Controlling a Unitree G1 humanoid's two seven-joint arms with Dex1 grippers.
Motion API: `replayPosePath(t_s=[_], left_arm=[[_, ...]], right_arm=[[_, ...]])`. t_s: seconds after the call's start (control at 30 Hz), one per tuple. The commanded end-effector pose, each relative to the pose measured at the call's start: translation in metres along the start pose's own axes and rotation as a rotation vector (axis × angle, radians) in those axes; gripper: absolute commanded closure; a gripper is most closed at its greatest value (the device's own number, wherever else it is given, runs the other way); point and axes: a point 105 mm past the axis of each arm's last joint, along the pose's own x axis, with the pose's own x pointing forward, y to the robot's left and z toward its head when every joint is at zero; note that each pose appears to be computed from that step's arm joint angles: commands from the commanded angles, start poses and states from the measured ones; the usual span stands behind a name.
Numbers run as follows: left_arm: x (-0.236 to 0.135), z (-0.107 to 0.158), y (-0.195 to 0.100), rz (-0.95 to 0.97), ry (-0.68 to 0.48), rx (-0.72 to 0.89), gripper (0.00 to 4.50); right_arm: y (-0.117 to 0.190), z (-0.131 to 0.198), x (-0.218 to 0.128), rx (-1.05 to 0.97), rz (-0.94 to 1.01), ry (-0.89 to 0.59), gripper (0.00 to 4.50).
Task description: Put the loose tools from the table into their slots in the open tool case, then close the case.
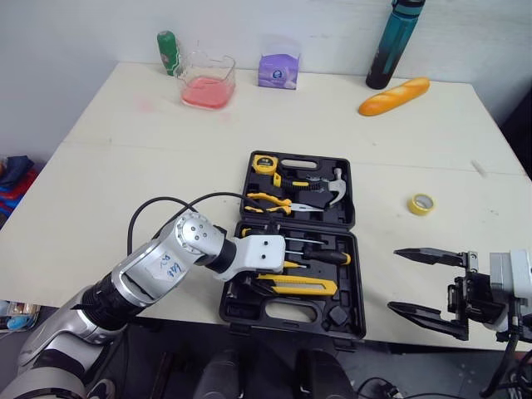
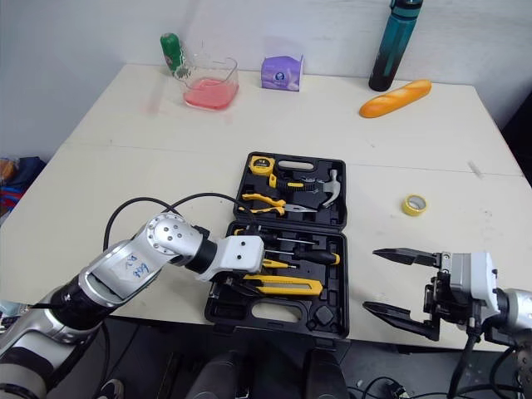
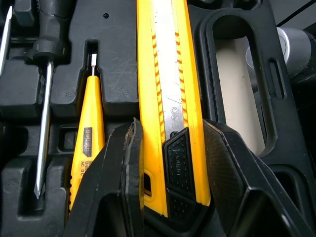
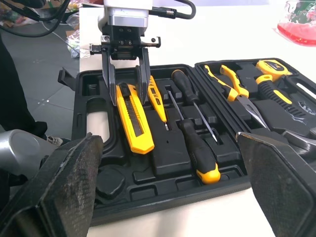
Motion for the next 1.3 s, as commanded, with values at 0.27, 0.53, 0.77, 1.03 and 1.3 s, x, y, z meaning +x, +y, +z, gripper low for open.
replayPosePath(t_s=[0.27,0.53,0.77,1.03,1.3], left_arm=[[-0.005,0.01,0.002,-0.019,-0.064,0.029,1.0],[-0.018,0.023,0.013,0.023,-0.189,0.101,1.0],[-0.018,0.015,0.016,0.039,-0.185,0.101,1.0],[-0.028,0.023,0.001,-0.002,-0.289,0.183,1.0],[-0.025,0.005,-0.016,-0.001,-0.262,0.251,1.0]], right_arm=[[-0.001,0.011,0.006,-0.025,0.014,-0.007,0.0],[0.0,0.014,0.007,-0.024,0.011,-0.009,0.0],[-0.001,0.011,0.006,-0.019,0.008,-0.011,0.0],[-0.003,0.001,0.001,-0.013,0.001,-0.002,0.0],[-0.002,-0.004,-0.002,-0.009,-0.002,0.003,0.0]])
